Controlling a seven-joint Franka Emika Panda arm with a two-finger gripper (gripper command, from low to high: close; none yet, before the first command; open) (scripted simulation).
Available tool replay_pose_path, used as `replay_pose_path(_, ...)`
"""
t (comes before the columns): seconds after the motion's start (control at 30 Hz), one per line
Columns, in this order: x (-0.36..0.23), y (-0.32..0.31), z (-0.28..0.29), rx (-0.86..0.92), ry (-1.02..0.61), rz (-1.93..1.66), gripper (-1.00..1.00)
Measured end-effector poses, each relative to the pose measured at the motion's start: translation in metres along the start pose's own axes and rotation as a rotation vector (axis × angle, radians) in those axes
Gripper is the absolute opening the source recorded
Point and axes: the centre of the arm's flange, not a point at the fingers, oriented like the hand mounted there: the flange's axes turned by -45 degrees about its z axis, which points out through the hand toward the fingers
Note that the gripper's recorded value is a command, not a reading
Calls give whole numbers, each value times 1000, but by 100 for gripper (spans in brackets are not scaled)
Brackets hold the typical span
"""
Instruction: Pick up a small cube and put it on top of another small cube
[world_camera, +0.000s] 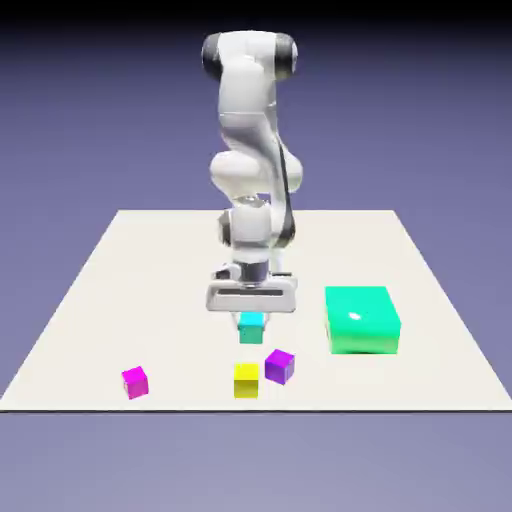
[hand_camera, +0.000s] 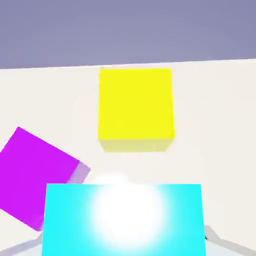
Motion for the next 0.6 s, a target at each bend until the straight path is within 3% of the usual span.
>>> replay_pose_path(0.17,14,-38,-20,-20,2,51,-100)
replay_pose_path(0.6,13,-37,40,-16,7,59,-100)
